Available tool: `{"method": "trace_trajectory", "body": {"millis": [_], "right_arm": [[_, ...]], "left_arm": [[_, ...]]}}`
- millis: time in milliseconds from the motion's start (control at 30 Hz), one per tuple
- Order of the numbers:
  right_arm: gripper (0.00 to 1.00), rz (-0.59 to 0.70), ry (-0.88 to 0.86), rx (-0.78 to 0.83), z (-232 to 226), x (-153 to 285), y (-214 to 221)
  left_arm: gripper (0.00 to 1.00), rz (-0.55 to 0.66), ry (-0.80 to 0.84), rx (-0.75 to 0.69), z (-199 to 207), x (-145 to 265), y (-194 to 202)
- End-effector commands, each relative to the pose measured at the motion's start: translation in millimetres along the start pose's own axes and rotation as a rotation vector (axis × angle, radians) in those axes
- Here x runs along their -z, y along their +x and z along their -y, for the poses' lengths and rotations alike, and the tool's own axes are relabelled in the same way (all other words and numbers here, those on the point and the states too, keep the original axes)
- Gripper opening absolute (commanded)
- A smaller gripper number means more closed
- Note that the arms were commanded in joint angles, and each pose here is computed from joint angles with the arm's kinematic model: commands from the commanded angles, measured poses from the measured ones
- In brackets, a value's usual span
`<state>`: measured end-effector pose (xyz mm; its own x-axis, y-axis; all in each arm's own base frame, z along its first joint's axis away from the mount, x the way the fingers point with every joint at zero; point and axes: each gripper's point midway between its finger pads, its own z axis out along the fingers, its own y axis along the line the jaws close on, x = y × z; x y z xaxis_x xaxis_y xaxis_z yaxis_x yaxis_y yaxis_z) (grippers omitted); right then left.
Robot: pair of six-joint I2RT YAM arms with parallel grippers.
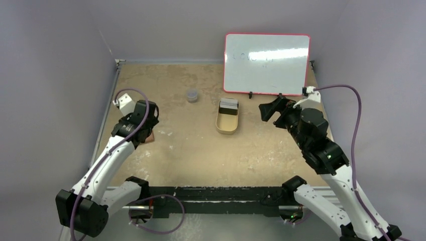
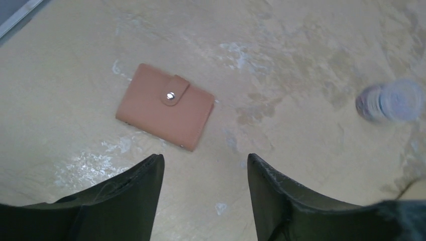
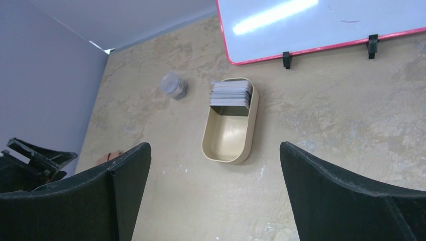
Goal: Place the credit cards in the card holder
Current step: Move the card holder to the center of the board.
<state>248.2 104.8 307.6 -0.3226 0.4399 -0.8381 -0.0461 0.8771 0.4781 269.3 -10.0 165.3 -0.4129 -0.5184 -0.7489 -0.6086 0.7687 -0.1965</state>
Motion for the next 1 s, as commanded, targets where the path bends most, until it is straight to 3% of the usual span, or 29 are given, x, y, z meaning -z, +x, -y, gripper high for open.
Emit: {"method": "trace_trajectory", "body": {"millis": [0,100,300,500,700,967], "right_arm": [[0.99,0.078,-0.090,0.019,-18.6,7.8,-24.8],[0.99,0.083,-0.101,0.021,-20.0,9.6,-25.7],[0.98,0.084,-0.100,0.041,-18.9,9.2,-25.3],[0.98,0.112,-0.140,0.050,-24.9,12.3,-30.3],[0.98,0.117,-0.152,0.071,-26.7,12.3,-31.4],[0.99,0.104,-0.144,0.104,-25.2,7.1,-27.9]], "left_arm": [[0.57,0.145,-0.167,0.228,-32.5,-11.1,-14.2],[0.57,0.168,-0.226,0.293,-43.7,-24.3,-20.8],[0.55,0.073,-0.350,0.347,-67.7,-68.2,-16.5],[0.54,0.114,-0.419,0.353,-78.3,-94.1,-22.1],[0.47,-0.070,-0.429,0.325,-74.1,-130.4,18.9],[0.41,-0.221,-0.378,0.230,-56.0,-143.5,58.7]]}}
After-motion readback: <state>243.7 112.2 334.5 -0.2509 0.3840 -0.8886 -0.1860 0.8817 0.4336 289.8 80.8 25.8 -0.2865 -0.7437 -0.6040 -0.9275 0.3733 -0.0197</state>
